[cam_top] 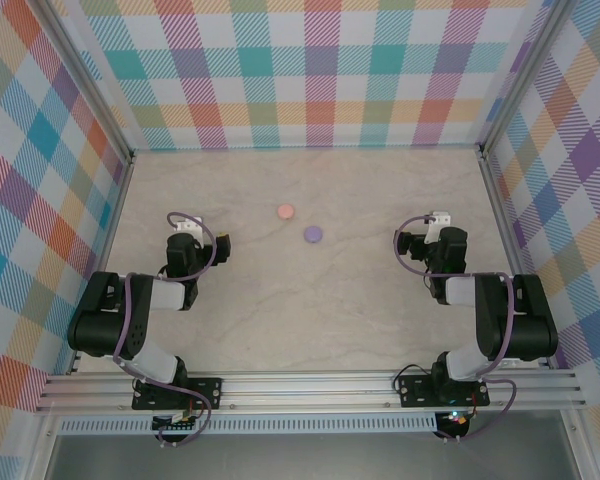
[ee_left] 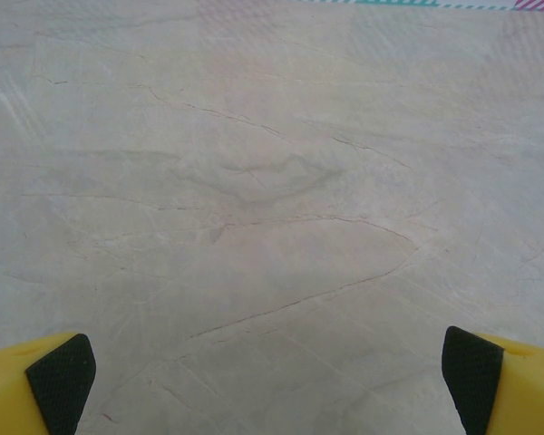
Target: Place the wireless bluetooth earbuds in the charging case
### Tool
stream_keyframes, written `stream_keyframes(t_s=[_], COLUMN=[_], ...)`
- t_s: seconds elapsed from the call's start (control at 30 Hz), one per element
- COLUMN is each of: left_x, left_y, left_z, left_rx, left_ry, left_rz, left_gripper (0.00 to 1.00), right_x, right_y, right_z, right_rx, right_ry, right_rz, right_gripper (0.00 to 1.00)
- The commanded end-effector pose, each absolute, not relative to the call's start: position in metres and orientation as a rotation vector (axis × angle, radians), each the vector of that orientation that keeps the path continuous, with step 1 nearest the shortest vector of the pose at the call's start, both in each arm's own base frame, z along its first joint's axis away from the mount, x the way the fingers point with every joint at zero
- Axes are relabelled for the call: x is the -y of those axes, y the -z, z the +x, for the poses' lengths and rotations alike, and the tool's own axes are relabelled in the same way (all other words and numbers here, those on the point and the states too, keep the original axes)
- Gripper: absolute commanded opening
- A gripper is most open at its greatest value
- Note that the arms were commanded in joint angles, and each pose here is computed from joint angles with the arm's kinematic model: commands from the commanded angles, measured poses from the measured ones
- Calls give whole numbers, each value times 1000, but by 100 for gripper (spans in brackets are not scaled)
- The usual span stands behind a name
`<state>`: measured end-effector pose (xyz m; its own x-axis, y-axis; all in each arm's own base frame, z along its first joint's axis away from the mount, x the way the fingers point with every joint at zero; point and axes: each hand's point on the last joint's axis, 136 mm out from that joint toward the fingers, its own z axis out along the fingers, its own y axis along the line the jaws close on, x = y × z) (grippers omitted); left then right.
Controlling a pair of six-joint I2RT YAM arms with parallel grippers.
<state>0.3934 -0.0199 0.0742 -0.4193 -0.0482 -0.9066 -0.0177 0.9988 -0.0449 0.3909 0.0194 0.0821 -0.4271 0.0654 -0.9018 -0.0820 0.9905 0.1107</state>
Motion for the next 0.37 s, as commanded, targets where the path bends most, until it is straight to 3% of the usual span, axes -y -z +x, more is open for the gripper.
stream_keyframes(t_s=[0.0,0.33], left_x=[13,13], left_y=[-78,-78], left_z=[398,398], left_rx=[-1995,-1994], left_ry=[22,21], left_rz=[-74,-75], left_gripper=[100,100], right_x=[-22,-22], right_y=[-91,-91], right_z=[397,397], right_rx=[-1970,-1968], right_ry=[-155,-155], right_rz=[-40,-40], right_gripper=[100,100])
